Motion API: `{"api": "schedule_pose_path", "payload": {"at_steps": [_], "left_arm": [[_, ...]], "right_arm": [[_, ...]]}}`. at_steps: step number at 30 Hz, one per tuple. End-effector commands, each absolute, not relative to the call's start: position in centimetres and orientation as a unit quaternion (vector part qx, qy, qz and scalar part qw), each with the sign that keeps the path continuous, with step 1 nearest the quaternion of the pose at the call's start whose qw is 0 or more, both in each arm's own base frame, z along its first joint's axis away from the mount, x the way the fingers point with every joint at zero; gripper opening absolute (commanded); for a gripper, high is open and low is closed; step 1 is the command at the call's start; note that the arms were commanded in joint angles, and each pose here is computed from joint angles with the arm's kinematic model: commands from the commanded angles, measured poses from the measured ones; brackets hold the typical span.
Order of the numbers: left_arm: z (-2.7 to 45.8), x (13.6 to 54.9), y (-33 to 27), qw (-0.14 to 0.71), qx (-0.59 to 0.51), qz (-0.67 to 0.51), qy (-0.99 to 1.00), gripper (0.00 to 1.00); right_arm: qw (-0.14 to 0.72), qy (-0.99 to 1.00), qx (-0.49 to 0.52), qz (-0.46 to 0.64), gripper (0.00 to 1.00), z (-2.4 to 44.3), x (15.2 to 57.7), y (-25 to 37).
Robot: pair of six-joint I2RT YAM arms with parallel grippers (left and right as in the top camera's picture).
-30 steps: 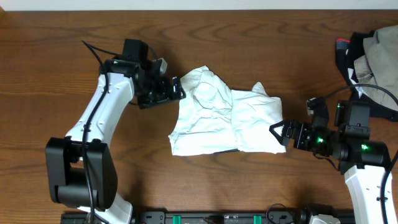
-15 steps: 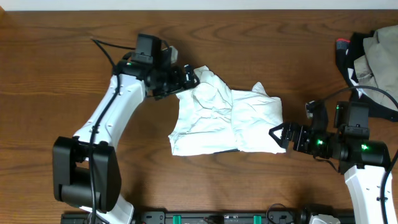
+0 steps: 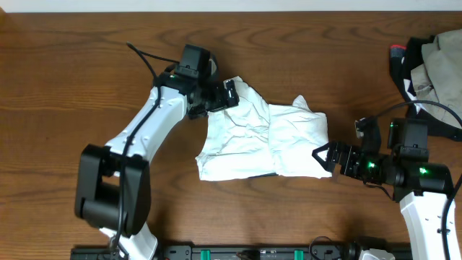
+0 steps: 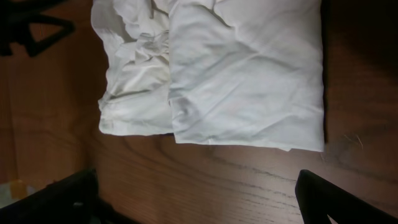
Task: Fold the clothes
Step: 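Move the left gripper to the shirt's upper-left edge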
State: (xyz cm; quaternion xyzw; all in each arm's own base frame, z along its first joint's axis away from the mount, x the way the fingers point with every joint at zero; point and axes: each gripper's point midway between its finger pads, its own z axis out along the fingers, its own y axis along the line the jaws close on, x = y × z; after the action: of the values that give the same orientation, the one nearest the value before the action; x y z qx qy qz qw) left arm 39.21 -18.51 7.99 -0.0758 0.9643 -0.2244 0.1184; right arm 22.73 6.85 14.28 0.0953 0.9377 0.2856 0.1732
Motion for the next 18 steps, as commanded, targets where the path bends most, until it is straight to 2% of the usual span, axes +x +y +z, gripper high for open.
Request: {"api": "schedule_pose_path", "payload": {"at_steps": [1,7,13,18], "left_arm": [[5.7,39.2,-18.0,0.102,-0.091,-0.205,0.969,0.91],[3.8,39.2,-18.1,0.085,-0.095,-0.2,0.971,0.8],[3.9,39.4,-18.3,0.09,-0.092,-0.204,0.97,0.58],[3.9,39.5,-19.2,0.095,-0.081,-0.208,0.97,0.56]], "right_arm": [[0.172,0.935,0.101,0.293,0.99,14.5,22.6,7.0],[0.171,0.935,0.101,0.293,0.99,14.4,22.6,7.0],[0.171,0.936,0.101,0.292,0.99,14.4,22.6,7.0],[0.168,0.936,0.102,0.292,0.99,14.4,22.5,7.1]]}}
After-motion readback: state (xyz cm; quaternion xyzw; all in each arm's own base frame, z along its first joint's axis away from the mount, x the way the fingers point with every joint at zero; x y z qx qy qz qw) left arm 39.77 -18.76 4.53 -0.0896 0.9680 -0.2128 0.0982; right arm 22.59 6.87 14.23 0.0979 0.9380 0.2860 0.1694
